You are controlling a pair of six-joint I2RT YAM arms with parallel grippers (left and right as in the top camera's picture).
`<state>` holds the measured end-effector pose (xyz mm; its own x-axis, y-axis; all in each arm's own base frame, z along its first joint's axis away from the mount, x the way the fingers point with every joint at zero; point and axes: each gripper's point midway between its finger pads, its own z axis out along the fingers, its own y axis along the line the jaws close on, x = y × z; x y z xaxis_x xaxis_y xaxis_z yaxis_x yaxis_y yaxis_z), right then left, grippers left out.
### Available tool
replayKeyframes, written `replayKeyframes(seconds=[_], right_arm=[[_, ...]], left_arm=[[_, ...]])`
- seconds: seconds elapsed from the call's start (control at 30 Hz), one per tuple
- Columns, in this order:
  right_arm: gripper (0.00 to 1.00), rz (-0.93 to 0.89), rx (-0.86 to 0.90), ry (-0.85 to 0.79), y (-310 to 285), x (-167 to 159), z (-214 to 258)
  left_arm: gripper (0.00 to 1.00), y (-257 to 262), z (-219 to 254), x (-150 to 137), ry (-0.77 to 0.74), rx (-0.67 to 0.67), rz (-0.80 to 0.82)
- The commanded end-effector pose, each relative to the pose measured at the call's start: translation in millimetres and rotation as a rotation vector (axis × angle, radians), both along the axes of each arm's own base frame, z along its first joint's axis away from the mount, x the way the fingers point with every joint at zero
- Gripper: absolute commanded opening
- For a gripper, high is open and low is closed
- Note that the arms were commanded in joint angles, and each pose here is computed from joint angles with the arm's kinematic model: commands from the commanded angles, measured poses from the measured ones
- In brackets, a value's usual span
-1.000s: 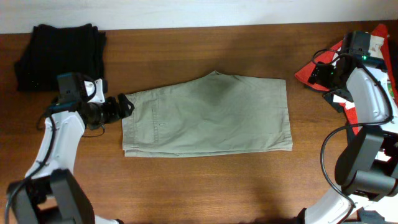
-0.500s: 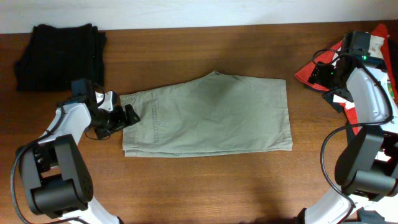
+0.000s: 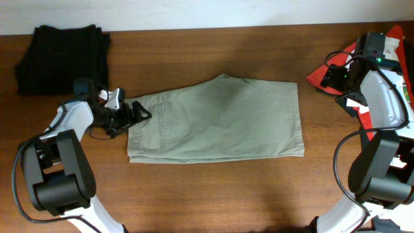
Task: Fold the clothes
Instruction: 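Grasp the pants' left end with the left gripper and lift, then fold the pants' left end rightward over the pants with the left gripper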
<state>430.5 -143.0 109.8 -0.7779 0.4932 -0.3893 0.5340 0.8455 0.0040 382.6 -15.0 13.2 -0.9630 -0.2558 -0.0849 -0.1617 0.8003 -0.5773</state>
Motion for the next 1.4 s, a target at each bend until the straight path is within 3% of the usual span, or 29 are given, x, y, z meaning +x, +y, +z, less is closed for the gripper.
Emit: replayKeyframes(seconds=[0.0, 0.17, 0.23, 0.3, 0.33, 0.5, 0.7, 0.97, 1.2, 1.37], right_arm=[[0.99, -0.014, -0.008, -0.013, -2.9, 2.9, 4.6], [0.98, -0.014, -0.008, -0.013, -2.9, 2.9, 4.6], [0.99, -0.014, -0.008, -0.013, -2.9, 2.9, 4.6], [0.98, -0.014, -0.008, -0.013, -2.9, 2.9, 4.6], [0.99, -0.014, -0.008, -0.013, -2.9, 2.9, 4.6], [0.99, -0.014, -0.008, -0.013, -2.9, 2.9, 4.6], [0.99, -0.014, -0.008, -0.013, -2.9, 2.9, 4.6], [0.99, -0.014, -0.008, -0.013, -2.9, 2.9, 4.6], [0.99, -0.014, -0.008, -0.013, -2.9, 2.9, 4.6], [0.99, -0.014, -0.008, -0.013, -2.9, 2.9, 4.6]], left_arm=[[0.82, -2.2, -71.6, -52.5, 0.238, 0.037, -0.024], [0.48, 2.9, -74.5, -53.8, 0.246, 0.072, -0.024], [0.31, 10.3, -78.3, -56.9, 0.261, 0.121, -0.025], [0.06, 21.5, -80.8, -64.4, 0.320, 0.189, 0.004], [0.01, 27.4, -81.3, -66.8, 0.345, 0.222, 0.021], [0.01, 48.6, -69.9, -65.5, 0.393, 0.296, 0.046], [0.01, 95.7, -28.8, -45.0, 0.412, 0.412, 0.129], [0.01, 120.8, 77.0, -0.1, 0.237, 0.518, 0.203], [0.01, 76.7, 156.0, 8.2, 0.043, 0.549, 0.141], [0.01, 24.1, 180.8, 8.4, -0.050, 0.545, 0.055]])
